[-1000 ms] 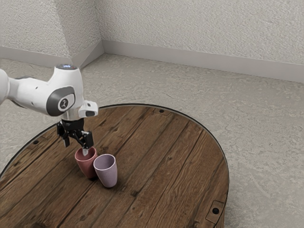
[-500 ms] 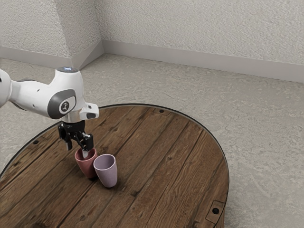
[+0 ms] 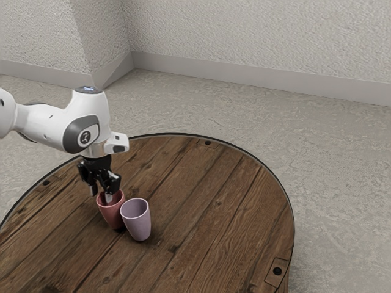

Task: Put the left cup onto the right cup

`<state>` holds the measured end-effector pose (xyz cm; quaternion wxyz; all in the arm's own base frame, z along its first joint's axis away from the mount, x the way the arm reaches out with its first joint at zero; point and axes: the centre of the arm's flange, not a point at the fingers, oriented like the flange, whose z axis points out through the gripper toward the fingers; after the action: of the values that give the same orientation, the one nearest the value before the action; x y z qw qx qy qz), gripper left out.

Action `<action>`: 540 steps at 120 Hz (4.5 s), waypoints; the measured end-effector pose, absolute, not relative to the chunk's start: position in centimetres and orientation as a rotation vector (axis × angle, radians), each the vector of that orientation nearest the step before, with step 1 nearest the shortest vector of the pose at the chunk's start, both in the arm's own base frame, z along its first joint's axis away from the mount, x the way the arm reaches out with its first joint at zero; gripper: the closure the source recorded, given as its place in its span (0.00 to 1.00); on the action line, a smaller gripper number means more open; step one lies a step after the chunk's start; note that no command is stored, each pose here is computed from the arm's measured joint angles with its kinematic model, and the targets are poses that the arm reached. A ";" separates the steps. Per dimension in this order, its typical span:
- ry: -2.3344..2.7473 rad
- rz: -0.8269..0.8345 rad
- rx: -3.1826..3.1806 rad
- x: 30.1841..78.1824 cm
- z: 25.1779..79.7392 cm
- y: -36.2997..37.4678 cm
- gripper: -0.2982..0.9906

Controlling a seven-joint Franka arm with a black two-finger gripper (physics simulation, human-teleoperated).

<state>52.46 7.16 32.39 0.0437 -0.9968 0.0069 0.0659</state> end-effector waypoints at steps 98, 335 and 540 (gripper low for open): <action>0.014 0.189 -3.048 52.6 32.4 7.3 0.74; 0.124 -0.015 -3.048 49.1 46.7 3.3 0.84; 0.330 0.104 -3.028 50.0 43.6 -3.6 0.84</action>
<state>49.99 -3.55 43.57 0.0468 -0.9925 0.1081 0.0340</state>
